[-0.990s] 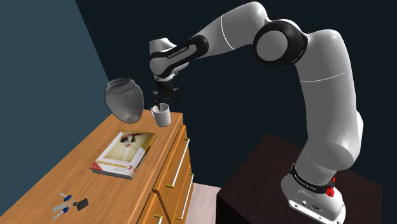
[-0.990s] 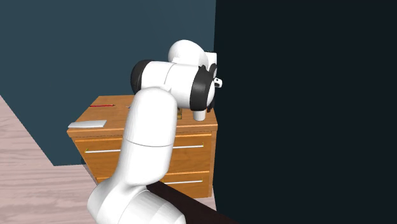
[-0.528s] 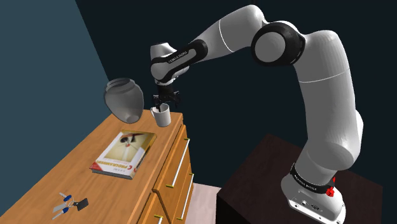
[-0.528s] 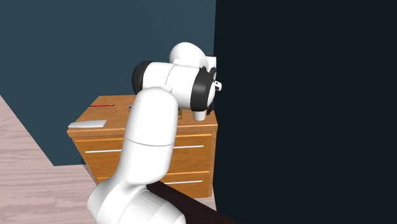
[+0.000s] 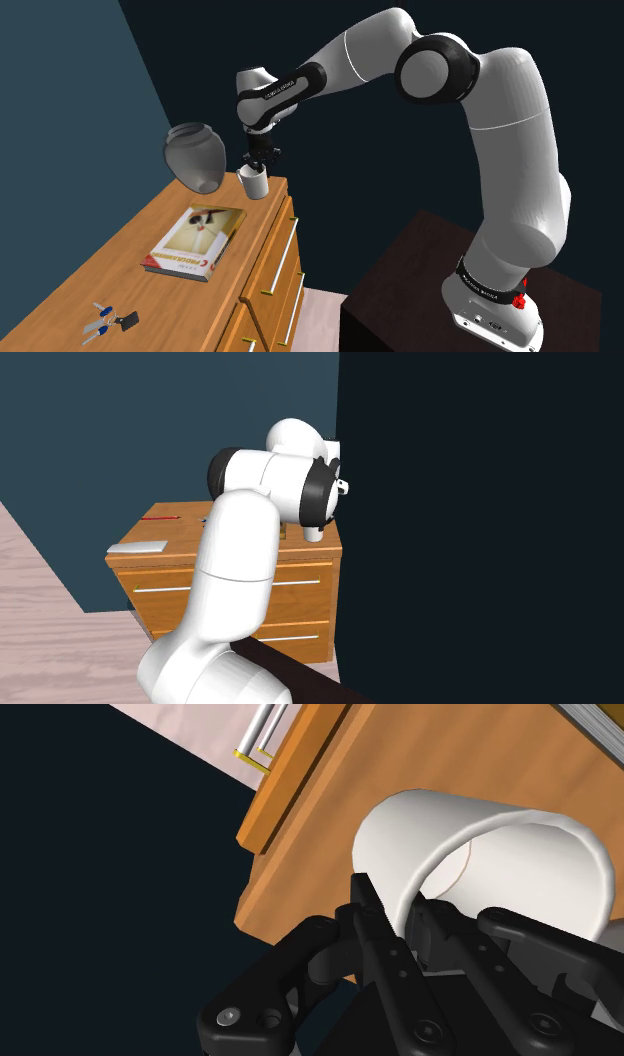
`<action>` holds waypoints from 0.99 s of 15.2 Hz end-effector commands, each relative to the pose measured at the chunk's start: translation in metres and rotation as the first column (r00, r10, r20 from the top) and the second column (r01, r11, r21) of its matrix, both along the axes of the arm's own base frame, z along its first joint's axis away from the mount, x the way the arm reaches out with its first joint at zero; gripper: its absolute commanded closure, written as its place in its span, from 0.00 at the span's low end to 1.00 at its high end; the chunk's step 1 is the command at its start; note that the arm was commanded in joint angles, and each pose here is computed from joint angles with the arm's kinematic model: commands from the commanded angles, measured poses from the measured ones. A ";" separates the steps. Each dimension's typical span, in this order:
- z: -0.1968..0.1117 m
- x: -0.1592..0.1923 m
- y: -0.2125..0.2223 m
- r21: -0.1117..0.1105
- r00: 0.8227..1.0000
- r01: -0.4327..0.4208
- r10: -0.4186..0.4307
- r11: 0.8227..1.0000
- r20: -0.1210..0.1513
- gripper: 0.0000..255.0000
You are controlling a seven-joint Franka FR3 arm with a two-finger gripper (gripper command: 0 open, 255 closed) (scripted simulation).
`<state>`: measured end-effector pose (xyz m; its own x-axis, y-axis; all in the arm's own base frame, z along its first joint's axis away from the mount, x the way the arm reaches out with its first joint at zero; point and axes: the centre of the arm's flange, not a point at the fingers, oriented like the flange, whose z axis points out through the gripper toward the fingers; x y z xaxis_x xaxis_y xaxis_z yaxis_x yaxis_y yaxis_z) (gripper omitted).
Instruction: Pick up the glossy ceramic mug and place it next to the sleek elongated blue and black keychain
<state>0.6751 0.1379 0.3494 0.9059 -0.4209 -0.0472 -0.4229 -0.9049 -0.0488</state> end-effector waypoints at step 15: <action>0.053 0.000 0.000 0.000 1.000 0.000 0.000 1.000 0.000 1.00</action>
<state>0.6744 0.1383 0.3968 0.9059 -0.4209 -0.0473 -0.4230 -0.9048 -0.0487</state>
